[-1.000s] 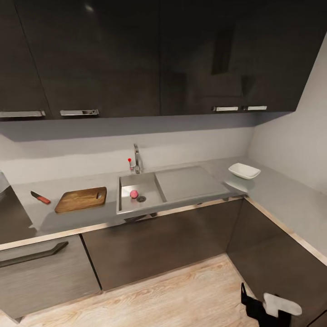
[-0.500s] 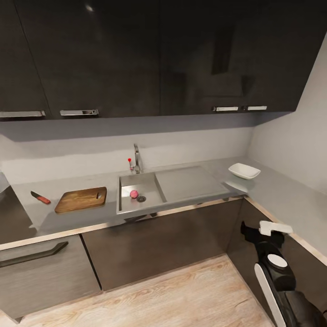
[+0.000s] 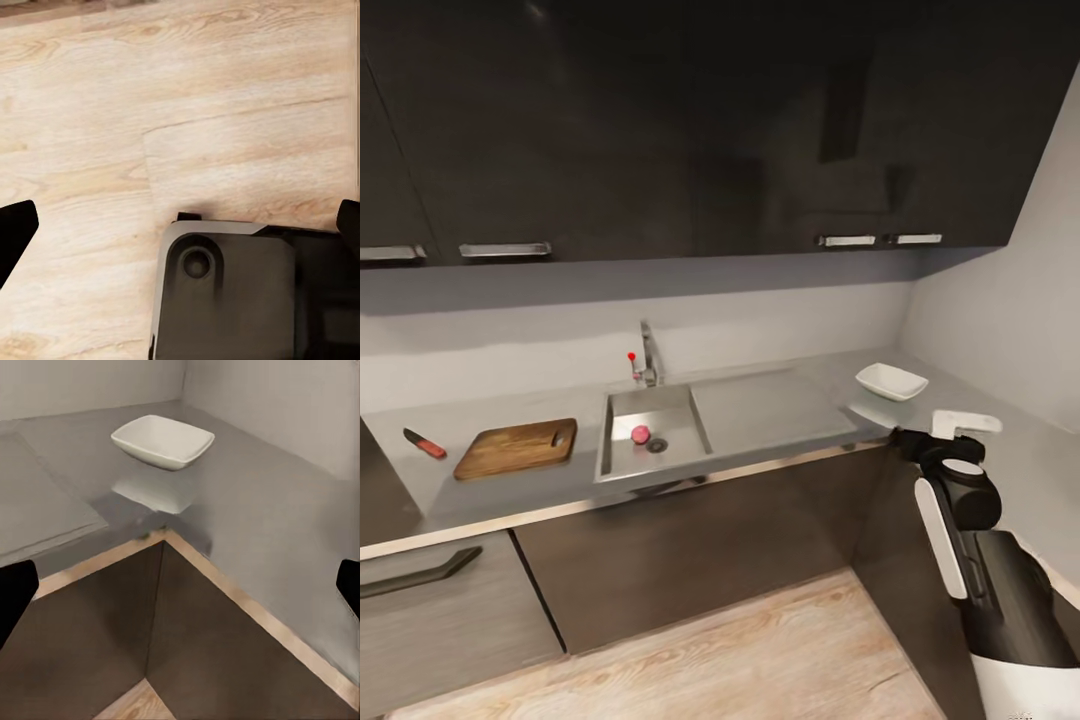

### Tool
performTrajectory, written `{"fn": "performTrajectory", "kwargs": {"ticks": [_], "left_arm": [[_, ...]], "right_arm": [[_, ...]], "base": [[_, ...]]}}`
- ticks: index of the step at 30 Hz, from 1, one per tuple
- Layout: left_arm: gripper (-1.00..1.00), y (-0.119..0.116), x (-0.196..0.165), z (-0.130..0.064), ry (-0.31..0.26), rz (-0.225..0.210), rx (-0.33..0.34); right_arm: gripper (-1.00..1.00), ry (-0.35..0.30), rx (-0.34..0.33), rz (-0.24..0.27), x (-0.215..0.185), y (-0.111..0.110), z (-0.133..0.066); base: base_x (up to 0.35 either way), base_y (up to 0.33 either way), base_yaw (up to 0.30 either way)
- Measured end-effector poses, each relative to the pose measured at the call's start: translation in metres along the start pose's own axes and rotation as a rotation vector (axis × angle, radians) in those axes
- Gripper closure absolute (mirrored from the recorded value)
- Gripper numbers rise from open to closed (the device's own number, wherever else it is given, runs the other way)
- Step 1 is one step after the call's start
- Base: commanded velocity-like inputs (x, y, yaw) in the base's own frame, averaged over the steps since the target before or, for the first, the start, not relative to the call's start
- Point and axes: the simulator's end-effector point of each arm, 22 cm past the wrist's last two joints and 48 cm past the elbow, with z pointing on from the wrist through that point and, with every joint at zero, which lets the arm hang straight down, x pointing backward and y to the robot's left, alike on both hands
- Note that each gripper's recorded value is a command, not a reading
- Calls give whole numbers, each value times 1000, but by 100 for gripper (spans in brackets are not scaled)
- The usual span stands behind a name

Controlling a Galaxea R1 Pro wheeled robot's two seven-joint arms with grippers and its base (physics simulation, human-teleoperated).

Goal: In the kitchen, take the Vidalia onion out of the sink, dice it on the chopping board with the paring knife, put the diced onion into the bowl on the countertop, then place both the paring knife and the chopping board into the sink.

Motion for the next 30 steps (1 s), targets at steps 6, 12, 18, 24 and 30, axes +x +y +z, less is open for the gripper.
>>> {"fn": "performTrajectory", "kwargs": {"ticks": [6, 12, 18, 24, 30], "left_arm": [[-100, 0, 0, 0, 0, 0, 0], [-100, 0, 0, 0, 1, 0, 0], [-100, 0, 0, 0, 0, 0, 0], [-100, 0, 0, 0, 1, 0, 0], [-100, 0, 1, 0, 2, 0, 0]], "right_arm": [[-100, 11, 30, 33, -1, -18, 4], [-100, 13, 36, 41, -1, -22, 5], [-100, 13, 37, 41, -1, -23, 5], [-100, 10, 42, 47, -1, -26, 6], [-100, 6, 50, 44, -3, -31, 7]], "base": [[290, -57, 0], [318, -6, 0], [321, 0, 0], [311, -66, 0], [294, -144, 0]]}}
